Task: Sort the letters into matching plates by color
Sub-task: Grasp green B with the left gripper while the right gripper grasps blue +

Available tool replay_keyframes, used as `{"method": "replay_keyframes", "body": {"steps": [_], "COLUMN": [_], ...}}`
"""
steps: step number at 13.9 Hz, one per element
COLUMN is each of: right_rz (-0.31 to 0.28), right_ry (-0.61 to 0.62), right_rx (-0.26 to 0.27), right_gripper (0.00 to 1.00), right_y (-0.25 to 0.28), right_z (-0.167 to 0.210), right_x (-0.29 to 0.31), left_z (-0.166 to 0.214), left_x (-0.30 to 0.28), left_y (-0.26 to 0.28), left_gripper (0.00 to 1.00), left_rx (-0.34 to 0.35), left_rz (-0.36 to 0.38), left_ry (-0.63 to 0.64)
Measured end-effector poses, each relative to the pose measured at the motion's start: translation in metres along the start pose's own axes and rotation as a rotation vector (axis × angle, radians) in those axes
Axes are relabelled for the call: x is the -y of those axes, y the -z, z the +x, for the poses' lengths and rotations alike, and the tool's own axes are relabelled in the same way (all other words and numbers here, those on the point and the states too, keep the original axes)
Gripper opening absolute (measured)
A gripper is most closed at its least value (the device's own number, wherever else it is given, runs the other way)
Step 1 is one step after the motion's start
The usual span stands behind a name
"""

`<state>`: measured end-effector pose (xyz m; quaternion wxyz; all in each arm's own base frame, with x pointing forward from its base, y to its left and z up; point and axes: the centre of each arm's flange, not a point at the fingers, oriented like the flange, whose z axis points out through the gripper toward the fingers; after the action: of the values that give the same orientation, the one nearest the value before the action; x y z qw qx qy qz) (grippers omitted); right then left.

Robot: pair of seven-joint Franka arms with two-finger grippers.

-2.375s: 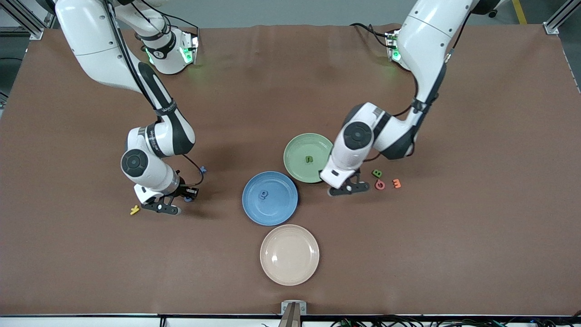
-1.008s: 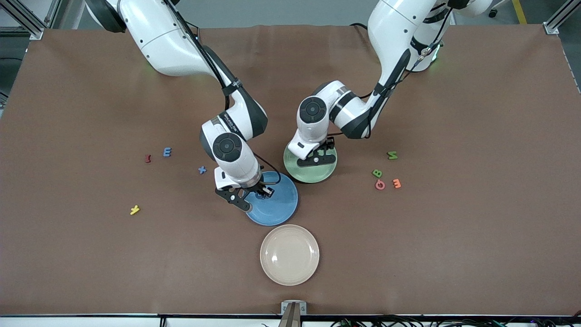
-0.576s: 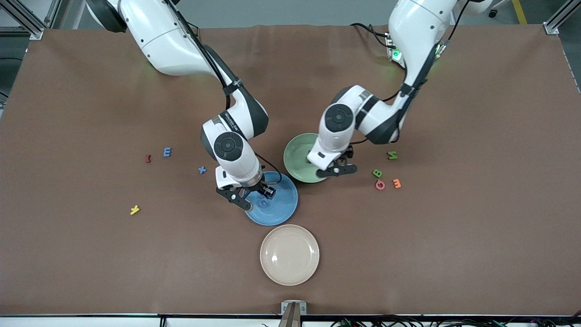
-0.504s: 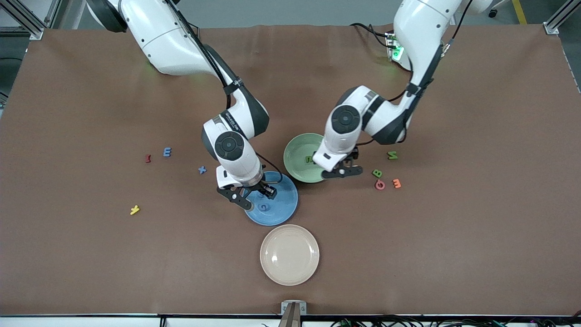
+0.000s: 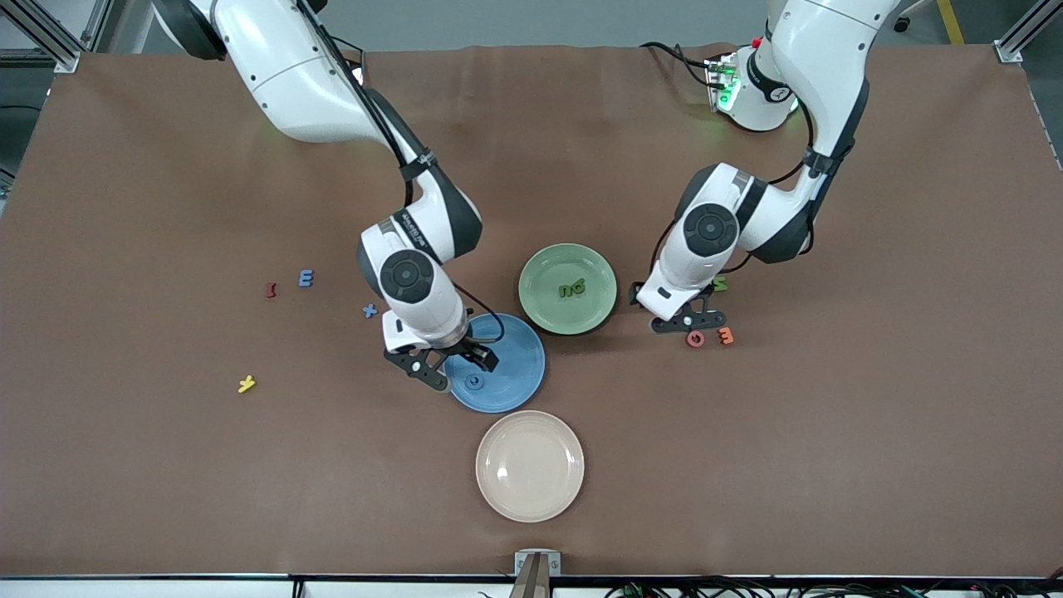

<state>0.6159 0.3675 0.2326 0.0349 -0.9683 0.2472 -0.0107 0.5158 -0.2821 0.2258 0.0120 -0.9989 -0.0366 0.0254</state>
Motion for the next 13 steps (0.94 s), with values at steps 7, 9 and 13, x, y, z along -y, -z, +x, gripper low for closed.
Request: {"method": "replay_keyframes", "body": {"steps": [7,9,13], "right_rz": [-0.039,-0.050,-0.045], "right_ry": [0.226,0.279,0.327], "right_rx": [0.015,0.025,0.013], "right_gripper": [1.00,1.00,1.00], "right_y": [-0.022,-0.021,-0.032], "right_z": [0.014,0.017,0.010], "right_x": [-0.101,-0.138,-0.194], "left_z": [-0.006,-0.008,-0.005], "left_x": [0.032,0.036,0.045], "left_y": [-0.028,-0.031,-0.035], "left_gripper": [0.93,0.91,0.90], "left_rx": [-0.031,-0.030,-0.040], "left_rz": [-0.030,-0.030,-0.027], "left_ry": [-0.013,-0.010,-0.027]}}
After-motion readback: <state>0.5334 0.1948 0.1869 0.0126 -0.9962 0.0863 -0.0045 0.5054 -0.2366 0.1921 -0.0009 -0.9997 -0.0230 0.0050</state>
